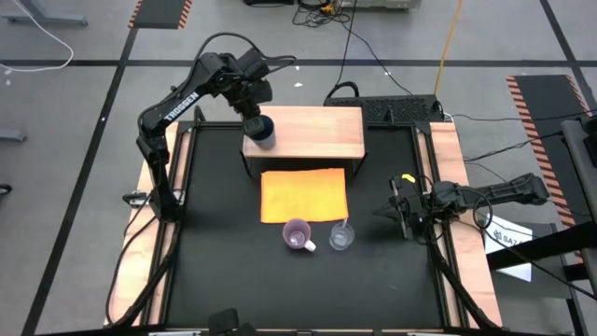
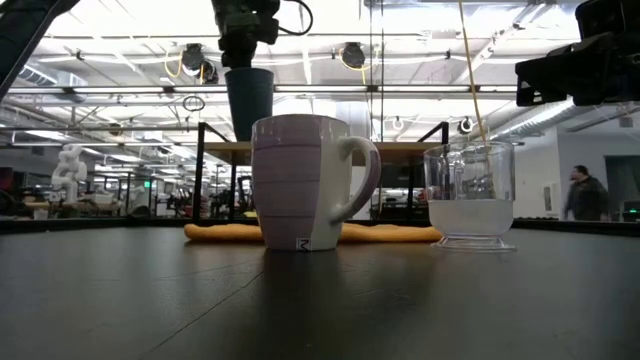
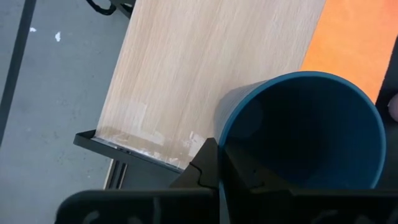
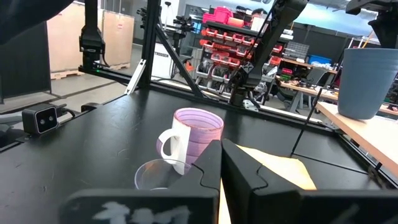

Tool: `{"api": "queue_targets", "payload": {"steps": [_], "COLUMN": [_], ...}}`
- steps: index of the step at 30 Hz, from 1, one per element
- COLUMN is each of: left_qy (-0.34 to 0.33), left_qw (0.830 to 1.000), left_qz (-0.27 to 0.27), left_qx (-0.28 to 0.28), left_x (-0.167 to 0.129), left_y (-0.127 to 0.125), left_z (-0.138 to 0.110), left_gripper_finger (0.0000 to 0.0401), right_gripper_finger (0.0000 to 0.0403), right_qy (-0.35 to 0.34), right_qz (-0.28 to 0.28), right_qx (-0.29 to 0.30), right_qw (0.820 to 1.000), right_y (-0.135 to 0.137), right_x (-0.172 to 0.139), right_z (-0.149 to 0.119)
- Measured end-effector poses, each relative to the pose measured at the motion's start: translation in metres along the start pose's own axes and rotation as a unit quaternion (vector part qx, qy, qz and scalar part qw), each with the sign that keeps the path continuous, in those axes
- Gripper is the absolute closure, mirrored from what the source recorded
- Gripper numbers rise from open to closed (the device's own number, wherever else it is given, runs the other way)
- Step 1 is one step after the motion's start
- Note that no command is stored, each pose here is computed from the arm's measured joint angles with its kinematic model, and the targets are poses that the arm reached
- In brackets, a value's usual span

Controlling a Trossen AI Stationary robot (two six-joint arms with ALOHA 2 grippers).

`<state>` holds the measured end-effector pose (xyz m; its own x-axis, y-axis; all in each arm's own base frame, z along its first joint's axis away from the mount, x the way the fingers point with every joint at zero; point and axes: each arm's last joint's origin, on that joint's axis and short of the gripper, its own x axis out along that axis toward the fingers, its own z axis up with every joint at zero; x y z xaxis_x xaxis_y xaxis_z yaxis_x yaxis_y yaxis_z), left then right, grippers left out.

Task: Stack small to large cups/mugs on shelf
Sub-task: Put the blue cup on the shelf

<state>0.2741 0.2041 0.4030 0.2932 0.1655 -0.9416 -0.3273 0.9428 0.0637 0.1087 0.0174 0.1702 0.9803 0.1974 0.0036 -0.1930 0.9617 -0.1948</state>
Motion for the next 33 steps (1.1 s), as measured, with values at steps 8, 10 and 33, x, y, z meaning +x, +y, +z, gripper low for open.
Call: {"api": "queue_targets", "payload": {"steps": [8,10,33], "left_qy": [0.000,0.000,0.034], "left_qw": [1.000,1.000,0.999], "left_qz": [0.001,0.001,0.014], "left_qx": [0.000,-0.001,0.021], "left_x": [0.000,0.000,0.015], "left_y": [0.001,0.001,-0.001], "left_z": [0.000,0.000,-0.003], "left_gripper_finger": [0.0400,0.0400,0.0400], "right_gripper_finger": [0.0403,0.0403,0.0403], "right_qy": [0.000,0.000,0.000], "right_qz": [0.001,0.001,0.001], "right_qx": [0.008,0.008,-0.001], "right_qw": [1.000,1.000,1.000], "right_y": [0.000,0.000,0.000], "right_x": [0.000,0.000,0.000], "right_z": [0.000,0.000,0.000]}}
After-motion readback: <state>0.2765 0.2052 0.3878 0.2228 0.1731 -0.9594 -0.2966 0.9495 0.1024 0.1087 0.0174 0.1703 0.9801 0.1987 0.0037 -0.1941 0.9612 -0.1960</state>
